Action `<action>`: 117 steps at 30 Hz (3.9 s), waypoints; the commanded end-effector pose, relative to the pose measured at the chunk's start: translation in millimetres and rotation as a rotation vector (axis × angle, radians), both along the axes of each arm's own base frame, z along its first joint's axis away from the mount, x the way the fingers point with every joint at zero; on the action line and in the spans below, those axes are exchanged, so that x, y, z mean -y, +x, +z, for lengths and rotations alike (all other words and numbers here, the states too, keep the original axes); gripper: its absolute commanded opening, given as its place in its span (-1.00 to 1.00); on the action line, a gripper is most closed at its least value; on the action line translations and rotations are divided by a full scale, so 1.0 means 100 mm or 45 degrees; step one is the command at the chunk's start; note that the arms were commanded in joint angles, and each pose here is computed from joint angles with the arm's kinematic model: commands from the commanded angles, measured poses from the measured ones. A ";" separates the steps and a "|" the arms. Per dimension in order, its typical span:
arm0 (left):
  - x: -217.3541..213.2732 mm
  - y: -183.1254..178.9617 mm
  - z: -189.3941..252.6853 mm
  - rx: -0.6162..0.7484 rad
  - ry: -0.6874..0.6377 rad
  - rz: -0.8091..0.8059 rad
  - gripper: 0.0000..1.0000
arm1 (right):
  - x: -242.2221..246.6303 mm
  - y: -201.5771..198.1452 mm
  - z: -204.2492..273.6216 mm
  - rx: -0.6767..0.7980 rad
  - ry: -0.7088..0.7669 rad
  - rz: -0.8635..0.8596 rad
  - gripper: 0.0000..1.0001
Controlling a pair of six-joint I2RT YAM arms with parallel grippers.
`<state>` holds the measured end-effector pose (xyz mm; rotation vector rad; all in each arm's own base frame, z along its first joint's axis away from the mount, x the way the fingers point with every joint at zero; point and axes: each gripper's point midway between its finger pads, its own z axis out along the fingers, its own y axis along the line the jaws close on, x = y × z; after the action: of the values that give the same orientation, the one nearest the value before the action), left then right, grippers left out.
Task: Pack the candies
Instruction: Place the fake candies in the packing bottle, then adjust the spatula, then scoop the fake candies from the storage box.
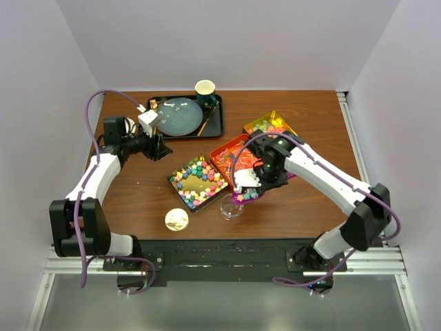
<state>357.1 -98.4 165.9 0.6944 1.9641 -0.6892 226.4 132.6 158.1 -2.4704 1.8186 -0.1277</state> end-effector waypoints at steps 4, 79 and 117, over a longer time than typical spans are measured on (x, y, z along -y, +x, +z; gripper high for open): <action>-0.03 0.08 0.03 0.041 -0.013 0.045 0.11 | 0.07 0.03 0.17 -0.008 -0.234 0.057 -1.00; 0.24 -0.86 0.01 -0.007 0.120 -0.362 0.21 | -1.36 0.48 0.85 0.042 0.411 -0.034 -1.00; -0.29 -0.87 -0.97 0.070 0.211 -0.344 0.66 | -1.29 0.88 0.13 0.145 -0.647 0.914 -1.00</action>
<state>274.0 -63.2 61.1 1.0774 1.9798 -0.6484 333.0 307.4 169.6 -2.8951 0.9083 -0.6355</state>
